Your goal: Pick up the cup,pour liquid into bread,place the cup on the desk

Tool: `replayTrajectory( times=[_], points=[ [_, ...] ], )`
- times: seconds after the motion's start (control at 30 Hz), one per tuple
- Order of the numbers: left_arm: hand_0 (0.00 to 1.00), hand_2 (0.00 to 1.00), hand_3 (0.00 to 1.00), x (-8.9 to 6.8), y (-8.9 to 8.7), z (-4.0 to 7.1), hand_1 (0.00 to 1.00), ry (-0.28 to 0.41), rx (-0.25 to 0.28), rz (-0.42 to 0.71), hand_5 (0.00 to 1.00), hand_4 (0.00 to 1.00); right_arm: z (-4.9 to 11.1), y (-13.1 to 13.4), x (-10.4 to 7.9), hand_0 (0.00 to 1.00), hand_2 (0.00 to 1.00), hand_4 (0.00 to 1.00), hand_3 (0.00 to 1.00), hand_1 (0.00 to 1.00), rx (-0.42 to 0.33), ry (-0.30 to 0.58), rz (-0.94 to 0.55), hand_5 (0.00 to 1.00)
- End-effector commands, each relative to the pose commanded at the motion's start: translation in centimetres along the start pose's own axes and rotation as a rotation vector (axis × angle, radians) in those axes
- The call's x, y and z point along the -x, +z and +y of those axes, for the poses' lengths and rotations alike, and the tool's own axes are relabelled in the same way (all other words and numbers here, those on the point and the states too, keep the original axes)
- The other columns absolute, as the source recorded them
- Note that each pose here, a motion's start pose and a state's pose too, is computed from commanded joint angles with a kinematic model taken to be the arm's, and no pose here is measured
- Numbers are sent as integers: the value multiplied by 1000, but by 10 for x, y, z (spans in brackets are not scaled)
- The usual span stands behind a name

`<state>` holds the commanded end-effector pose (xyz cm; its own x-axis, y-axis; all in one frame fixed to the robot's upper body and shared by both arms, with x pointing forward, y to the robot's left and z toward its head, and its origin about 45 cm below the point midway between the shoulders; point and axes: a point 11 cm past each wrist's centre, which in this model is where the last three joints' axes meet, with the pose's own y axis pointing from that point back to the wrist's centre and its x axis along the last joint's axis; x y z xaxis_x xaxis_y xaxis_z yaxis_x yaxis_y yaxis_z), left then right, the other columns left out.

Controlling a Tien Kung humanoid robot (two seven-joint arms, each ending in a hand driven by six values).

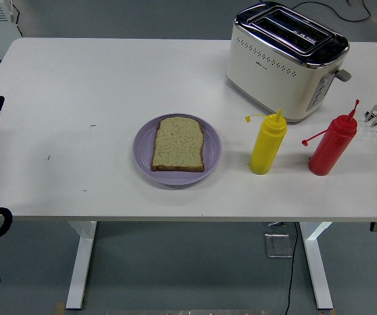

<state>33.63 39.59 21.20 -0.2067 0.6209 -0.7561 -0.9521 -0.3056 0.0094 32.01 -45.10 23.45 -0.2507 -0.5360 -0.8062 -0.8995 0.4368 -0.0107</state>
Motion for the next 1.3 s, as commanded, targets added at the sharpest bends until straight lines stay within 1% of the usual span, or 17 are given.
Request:
replayTrajectory(
  times=[0.97,1.3],
  points=[
    [791,750,707,1,-1,1,747,-4,-3,-2,988,504,0,-1,-5,777,735,528,738,720,-13,25,-3,599],
    [791,750,708,1,-2,2,747,-9,-9,-6,989,505,1,-3,-11,776,732,517,732,720,-24,41,-1,587]
  ],
)
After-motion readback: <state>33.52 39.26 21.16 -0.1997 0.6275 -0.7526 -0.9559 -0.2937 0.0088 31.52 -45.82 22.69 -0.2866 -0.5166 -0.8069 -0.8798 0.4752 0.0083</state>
